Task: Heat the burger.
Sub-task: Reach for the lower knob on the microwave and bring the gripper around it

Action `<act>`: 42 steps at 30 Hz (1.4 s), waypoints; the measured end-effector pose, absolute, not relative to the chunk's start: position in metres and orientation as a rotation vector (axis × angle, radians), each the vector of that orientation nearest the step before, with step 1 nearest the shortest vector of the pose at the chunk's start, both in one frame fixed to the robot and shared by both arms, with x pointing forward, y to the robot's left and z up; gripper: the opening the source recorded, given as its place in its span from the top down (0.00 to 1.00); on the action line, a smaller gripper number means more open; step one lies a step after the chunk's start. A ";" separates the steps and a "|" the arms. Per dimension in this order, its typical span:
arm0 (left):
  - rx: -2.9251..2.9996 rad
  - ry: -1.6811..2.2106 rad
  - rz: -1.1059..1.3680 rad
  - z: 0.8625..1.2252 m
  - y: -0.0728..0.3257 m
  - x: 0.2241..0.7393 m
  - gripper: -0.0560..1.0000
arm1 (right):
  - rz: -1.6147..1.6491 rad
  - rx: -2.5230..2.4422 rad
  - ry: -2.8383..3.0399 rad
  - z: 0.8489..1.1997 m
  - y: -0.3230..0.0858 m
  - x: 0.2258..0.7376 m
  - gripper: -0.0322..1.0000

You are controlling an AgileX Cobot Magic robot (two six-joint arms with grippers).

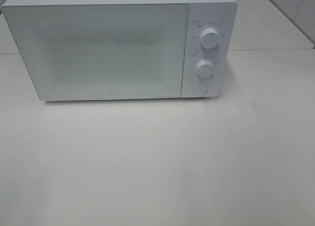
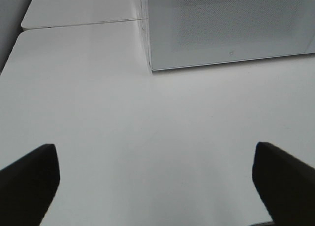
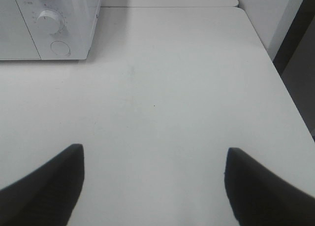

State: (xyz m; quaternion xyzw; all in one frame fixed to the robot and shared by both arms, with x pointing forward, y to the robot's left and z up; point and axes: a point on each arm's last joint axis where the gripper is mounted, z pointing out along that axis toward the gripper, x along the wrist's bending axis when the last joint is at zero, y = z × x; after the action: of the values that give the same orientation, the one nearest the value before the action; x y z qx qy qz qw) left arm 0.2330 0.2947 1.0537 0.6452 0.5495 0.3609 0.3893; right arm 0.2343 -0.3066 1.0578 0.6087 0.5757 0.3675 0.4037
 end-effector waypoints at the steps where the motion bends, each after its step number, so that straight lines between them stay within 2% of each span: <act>1: 1.640 1.397 0.917 1.054 0.295 0.233 0.01 | 0.928 1.537 1.454 1.058 -0.307 0.234 0.24; 10: 1.640 1.397 0.916 1.054 0.295 0.233 0.01 | 0.948 1.512 1.432 1.074 -0.307 0.236 0.24; 25: 1.640 1.397 0.916 1.054 0.295 0.233 0.01 | 1.013 1.409 1.400 1.100 -0.303 0.309 0.24; 42: 1.640 1.397 0.916 1.054 0.295 0.233 0.01 | 1.028 1.391 1.437 1.093 -0.298 0.385 0.24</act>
State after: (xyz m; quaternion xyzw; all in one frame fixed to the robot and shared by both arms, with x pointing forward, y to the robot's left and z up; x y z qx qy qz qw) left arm 0.2330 0.2946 1.0537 0.6452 0.5495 0.3605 0.3897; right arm 0.3850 -0.2980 1.0925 0.5579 0.5765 0.4122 0.4319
